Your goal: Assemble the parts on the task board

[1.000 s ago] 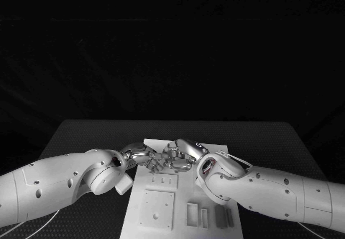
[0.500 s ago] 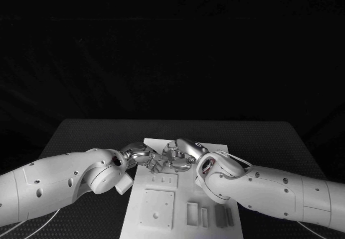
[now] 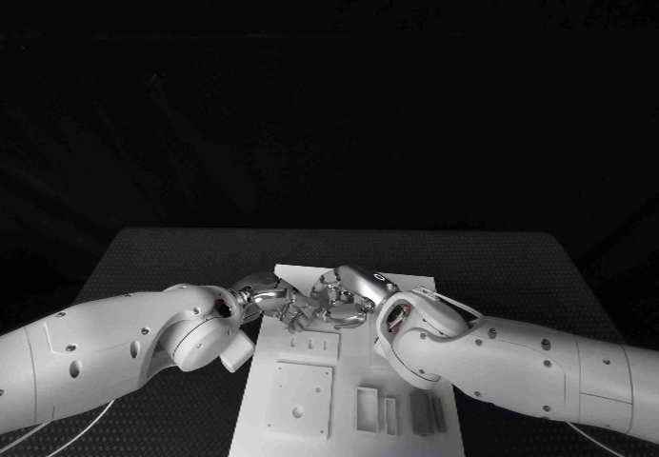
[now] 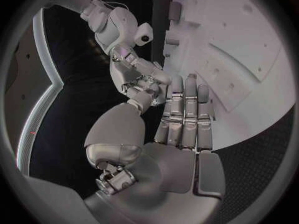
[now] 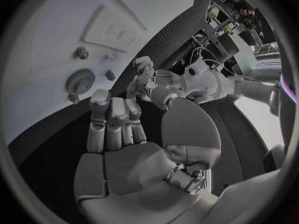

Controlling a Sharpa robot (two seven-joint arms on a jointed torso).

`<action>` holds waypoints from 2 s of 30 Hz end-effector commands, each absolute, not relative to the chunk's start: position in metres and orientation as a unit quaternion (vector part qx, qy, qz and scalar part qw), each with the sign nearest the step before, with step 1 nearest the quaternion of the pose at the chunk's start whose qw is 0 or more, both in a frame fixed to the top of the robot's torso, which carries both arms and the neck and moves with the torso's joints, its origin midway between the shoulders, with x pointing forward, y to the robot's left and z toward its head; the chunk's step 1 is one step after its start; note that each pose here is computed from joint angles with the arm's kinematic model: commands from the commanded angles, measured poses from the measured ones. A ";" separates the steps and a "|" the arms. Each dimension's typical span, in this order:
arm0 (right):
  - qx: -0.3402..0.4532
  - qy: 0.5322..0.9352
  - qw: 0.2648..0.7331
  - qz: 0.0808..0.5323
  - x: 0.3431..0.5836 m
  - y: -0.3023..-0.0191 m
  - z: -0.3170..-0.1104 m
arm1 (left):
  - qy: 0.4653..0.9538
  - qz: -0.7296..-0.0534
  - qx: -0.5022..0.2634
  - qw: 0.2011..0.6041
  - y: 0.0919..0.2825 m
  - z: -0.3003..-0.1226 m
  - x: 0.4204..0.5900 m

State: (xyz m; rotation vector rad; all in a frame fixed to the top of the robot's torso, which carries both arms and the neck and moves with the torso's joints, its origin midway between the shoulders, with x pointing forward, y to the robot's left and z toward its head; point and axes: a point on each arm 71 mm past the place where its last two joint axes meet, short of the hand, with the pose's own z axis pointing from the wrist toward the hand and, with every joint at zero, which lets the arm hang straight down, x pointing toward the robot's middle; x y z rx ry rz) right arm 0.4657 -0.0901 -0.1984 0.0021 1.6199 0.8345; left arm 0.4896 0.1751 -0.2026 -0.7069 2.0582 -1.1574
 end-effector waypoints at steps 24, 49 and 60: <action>-0.006 0.711 0.599 0.369 0.463 -0.087 -0.202 | 0.781 -0.446 -0.283 0.332 0.168 -0.200 0.490; 0.100 0.668 0.594 0.436 0.471 -0.146 -0.196 | 0.798 -0.405 -0.236 0.378 0.181 -0.202 0.497; 0.275 0.650 0.550 0.447 0.503 -0.206 -0.175 | 0.822 -0.351 -0.192 0.405 0.183 -0.206 0.505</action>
